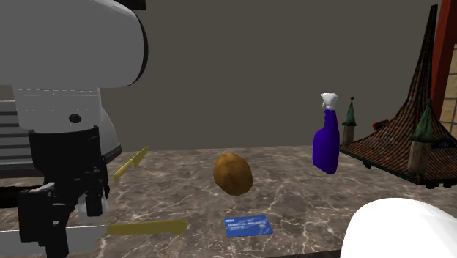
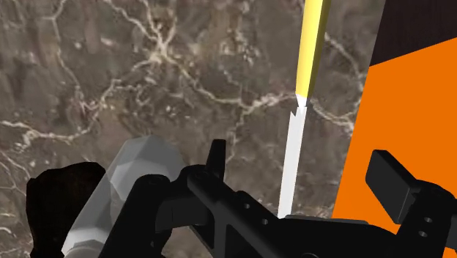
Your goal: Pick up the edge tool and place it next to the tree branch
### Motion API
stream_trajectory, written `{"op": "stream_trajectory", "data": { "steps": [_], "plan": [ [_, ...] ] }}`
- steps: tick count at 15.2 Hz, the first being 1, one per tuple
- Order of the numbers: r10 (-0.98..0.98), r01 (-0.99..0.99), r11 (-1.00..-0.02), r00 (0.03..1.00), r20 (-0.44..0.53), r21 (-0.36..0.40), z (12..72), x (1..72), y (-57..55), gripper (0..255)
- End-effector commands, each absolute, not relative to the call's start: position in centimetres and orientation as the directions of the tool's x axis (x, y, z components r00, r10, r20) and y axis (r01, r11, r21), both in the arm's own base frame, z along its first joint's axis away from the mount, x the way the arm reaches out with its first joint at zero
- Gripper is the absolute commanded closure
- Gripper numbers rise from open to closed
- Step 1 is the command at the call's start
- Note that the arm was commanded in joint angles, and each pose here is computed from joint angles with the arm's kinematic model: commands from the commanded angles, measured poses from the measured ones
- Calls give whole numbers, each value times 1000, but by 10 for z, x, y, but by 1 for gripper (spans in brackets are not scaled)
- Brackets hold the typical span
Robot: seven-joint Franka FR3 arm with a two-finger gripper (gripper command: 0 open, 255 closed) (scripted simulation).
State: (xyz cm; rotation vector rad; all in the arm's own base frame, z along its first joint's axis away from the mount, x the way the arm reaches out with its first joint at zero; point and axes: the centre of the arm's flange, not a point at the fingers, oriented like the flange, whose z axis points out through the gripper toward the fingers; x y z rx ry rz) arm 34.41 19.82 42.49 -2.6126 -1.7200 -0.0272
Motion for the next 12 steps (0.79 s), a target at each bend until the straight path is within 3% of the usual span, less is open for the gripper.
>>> {"op": "stream_trajectory", "data": {
  "steps": [1, 5, 12],
  "plan": [
    [918, 919, -395, 395, 22, -2, 425, 344, 198, 0],
    [918, 919, -395, 395, 22, -2, 475, 344, 197, 0],
    [918, 919, -395, 395, 22, -2, 475, 344, 197, 0]
  ]
}}
